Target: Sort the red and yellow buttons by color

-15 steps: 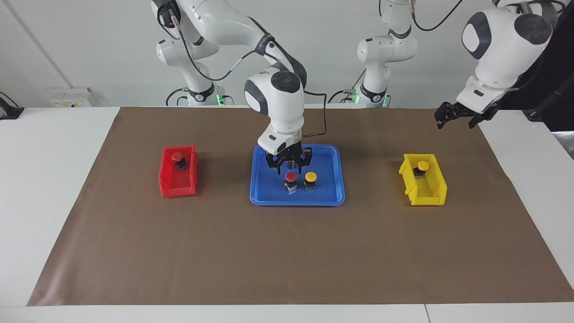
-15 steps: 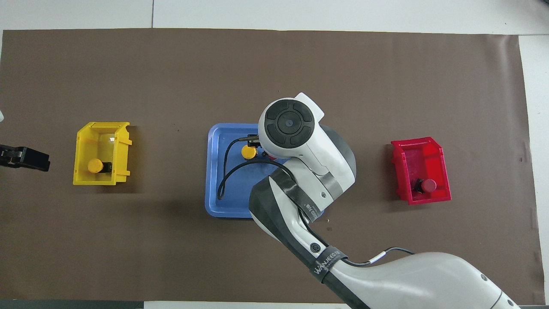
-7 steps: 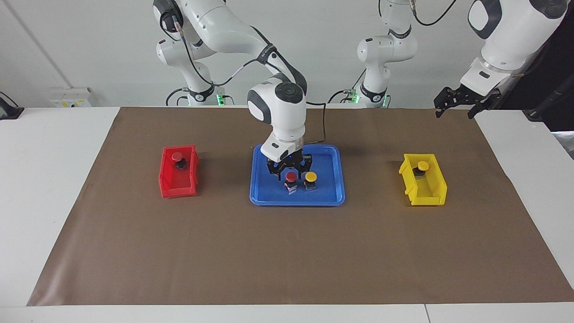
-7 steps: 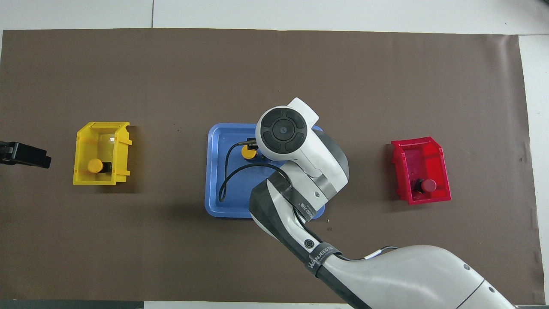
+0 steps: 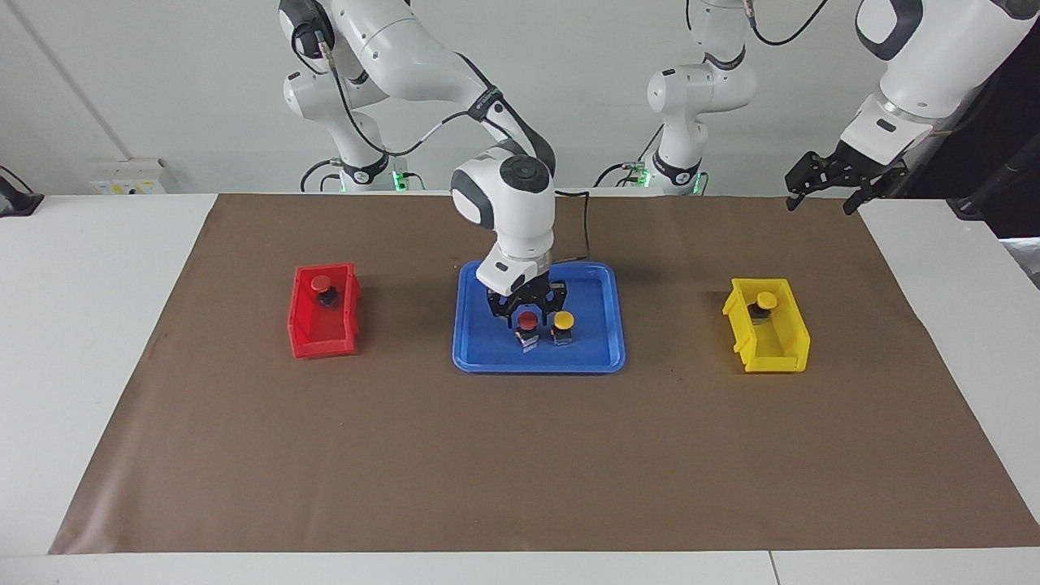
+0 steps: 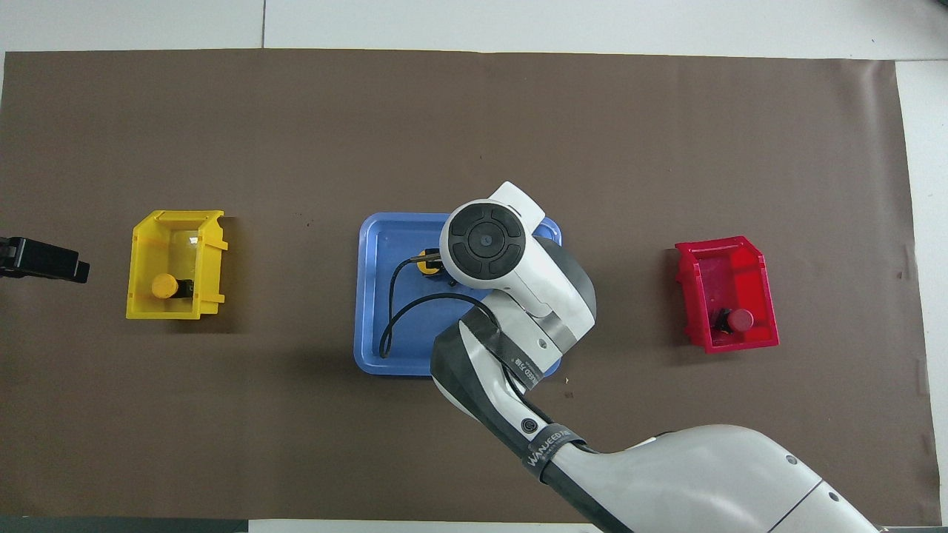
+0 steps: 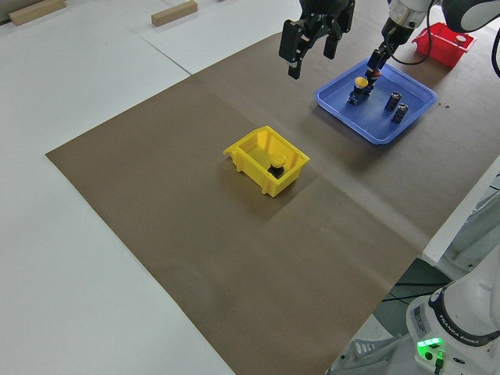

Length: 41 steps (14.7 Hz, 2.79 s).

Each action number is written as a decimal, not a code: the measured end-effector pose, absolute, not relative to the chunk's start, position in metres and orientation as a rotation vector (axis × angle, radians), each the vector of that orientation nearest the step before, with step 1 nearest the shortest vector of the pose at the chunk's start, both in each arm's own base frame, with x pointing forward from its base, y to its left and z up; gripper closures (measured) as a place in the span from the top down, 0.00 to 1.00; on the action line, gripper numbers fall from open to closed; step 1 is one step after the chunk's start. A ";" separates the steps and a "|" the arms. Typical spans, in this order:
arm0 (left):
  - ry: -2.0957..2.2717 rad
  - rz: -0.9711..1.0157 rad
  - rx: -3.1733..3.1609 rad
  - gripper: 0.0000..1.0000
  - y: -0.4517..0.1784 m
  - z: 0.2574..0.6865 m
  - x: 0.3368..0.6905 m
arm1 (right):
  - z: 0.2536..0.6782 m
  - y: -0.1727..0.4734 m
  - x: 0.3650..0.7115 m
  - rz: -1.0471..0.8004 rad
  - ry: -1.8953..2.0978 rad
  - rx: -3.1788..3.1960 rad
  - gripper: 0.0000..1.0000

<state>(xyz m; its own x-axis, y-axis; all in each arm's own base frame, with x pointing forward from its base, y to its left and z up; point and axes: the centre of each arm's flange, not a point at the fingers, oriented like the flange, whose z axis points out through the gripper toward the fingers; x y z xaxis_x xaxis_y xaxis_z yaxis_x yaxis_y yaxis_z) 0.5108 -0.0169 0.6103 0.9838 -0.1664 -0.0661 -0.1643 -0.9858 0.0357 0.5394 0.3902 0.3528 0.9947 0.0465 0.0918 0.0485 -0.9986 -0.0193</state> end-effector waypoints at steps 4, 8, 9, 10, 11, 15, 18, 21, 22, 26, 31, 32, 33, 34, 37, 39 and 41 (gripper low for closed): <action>-0.208 -0.082 3.105 1.00 -0.020 0.602 0.515 | 0.348 0.389 0.538 -0.147 -0.076 -3.112 0.43; -0.167 -0.060 3.108 0.98 -0.030 0.599 0.516 | 0.358 0.387 0.544 -0.171 -0.062 -3.103 0.43; -0.131 -0.033 3.110 0.98 -0.042 0.598 0.518 | 0.365 0.382 0.548 -0.173 -0.045 -3.109 0.43; -0.089 -0.001 3.109 0.96 -0.063 0.595 0.519 | 0.376 0.371 0.555 -0.174 -0.021 -3.118 0.43; -0.041 0.028 3.107 0.96 -0.093 0.587 0.517 | 0.392 0.354 0.561 -0.168 -0.019 -3.134 0.43; 0.034 0.075 3.083 0.94 -0.233 0.535 0.487 | 0.467 0.233 0.571 -0.079 -0.091 -3.232 0.43; 0.027 0.054 3.095 0.94 -0.311 0.484 0.465 | 0.472 0.143 0.557 -0.012 -0.194 -3.267 0.43; 0.069 0.071 3.104 0.93 -0.369 0.431 0.460 | 0.464 0.085 0.551 0.040 -0.266 -3.271 0.43; 0.080 0.063 3.104 0.93 -0.382 0.418 0.462 | 0.462 0.071 0.552 0.043 -0.282 -3.268 0.43; 0.106 0.045 3.115 0.91 -0.411 0.379 0.484 | 0.442 0.040 0.552 0.000 -0.309 -3.249 0.43; 0.125 0.057 3.118 0.67 -0.417 0.356 0.500 | 0.399 0.030 0.539 -0.040 -0.281 -3.209 0.43; 0.129 0.060 3.118 0.62 -0.416 0.357 0.502 | 0.391 0.030 0.536 -0.048 -0.285 -3.207 0.43; 0.134 0.062 3.117 0.62 -0.415 0.357 0.503 | 0.384 0.029 0.533 -0.057 -0.295 -3.204 0.43; 0.137 0.063 3.118 0.59 -0.415 0.357 0.504 | 0.377 0.027 0.530 -0.060 -0.308 -3.202 0.43; 0.147 0.064 3.119 0.41 -0.413 0.357 0.505 | 0.366 0.014 0.525 -0.058 -0.322 -3.200 0.43; 0.167 0.061 3.120 0.41 -0.410 0.356 0.507 | 0.361 0.013 0.524 -0.084 -0.322 -3.198 0.43; 0.192 0.062 3.119 0.41 -0.408 0.356 0.508 | 0.353 0.014 0.520 -0.123 -0.329 -3.194 0.43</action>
